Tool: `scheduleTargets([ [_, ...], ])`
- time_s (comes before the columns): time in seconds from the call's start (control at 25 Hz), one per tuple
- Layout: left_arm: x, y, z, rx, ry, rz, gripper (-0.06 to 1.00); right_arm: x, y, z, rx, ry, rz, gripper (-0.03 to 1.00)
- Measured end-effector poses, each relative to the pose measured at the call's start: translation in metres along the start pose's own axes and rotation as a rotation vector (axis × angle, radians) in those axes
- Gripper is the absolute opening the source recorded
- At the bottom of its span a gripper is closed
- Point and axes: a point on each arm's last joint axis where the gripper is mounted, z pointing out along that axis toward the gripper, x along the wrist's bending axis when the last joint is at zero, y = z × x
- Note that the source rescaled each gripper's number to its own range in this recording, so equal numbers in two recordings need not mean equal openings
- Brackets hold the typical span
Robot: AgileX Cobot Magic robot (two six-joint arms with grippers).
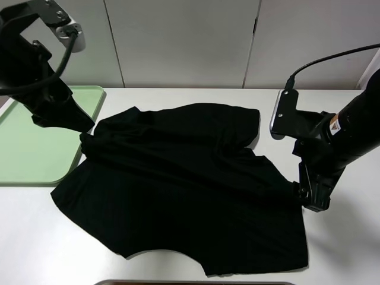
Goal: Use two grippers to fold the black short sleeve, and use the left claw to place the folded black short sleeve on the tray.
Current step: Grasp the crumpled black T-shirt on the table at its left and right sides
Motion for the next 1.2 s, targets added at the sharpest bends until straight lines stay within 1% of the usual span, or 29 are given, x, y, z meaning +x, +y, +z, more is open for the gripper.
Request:
scheduleTargets([
  [0.04,0.006,0.004,0.010,0.024,-0.012,-0.005,0.88,0.000,0.000,0.000,0.000,0.000,0.000,1.00],
  [0.12,0.011,0.007,0.022,0.051,-0.029,-0.006,0.88,0.000,0.000,0.008,0.018,0.016,-0.002,1.00],
  [0.16,0.012,0.007,0.030,0.071,-0.040,-0.003,0.88,0.000,0.001,0.011,0.021,0.019,-0.002,1.00],
  [0.2,0.012,0.007,0.030,0.071,-0.040,-0.003,0.88,-0.001,0.002,0.015,0.023,0.021,-0.005,1.00],
  [0.28,0.013,0.007,0.045,0.117,-0.057,0.017,0.88,-0.002,0.003,0.020,0.022,0.021,-0.005,1.00],
  [0.32,0.013,0.007,0.053,0.141,-0.064,0.029,0.88,-0.002,0.004,0.023,0.022,0.022,-0.005,1.00],
  [0.36,0.012,0.006,0.070,0.195,-0.076,0.068,0.88,-0.002,0.004,0.027,0.024,0.024,-0.005,1.00],
  [0.4,0.012,0.006,0.076,0.216,-0.076,0.089,0.88,-0.002,0.005,0.034,0.034,0.034,-0.009,1.00],
  [0.52,0.012,0.004,0.091,0.283,-0.058,0.161,0.88,-0.002,0.005,0.044,0.050,0.049,-0.026,1.00],
  [0.6,0.014,0.005,0.095,0.285,-0.038,0.174,0.88,-0.002,0.005,0.050,0.060,0.059,-0.041,1.00],
  [0.76,0.018,0.008,0.096,0.255,0.014,0.198,0.88,-0.001,0.004,0.058,0.074,0.075,-0.054,1.00],
  [0.8,0.019,0.009,0.097,0.245,0.024,0.202,0.88,-0.001,0.004,0.059,0.076,0.077,-0.055,0.97],
  [0.96,0.021,0.011,0.097,0.226,0.042,0.206,0.88,0.001,0.003,0.067,0.091,0.091,-0.059,0.82],
  [1.0,0.021,0.011,0.097,0.221,0.047,0.208,0.88,0.001,0.003,0.067,0.091,0.091,-0.059,0.82],
  [1.04,0.022,0.011,0.098,0.217,0.050,0.208,0.88,0.002,0.001,0.073,0.108,0.104,-0.066,0.77],
  [1.08,0.022,0.012,0.098,0.215,0.051,0.208,0.88,0.003,0.000,0.075,0.117,0.111,-0.070,0.76],
  [1.2,0.022,0.012,0.098,0.208,0.059,0.211,0.88,0.004,-0.001,0.080,0.131,0.121,-0.075,0.75],
])
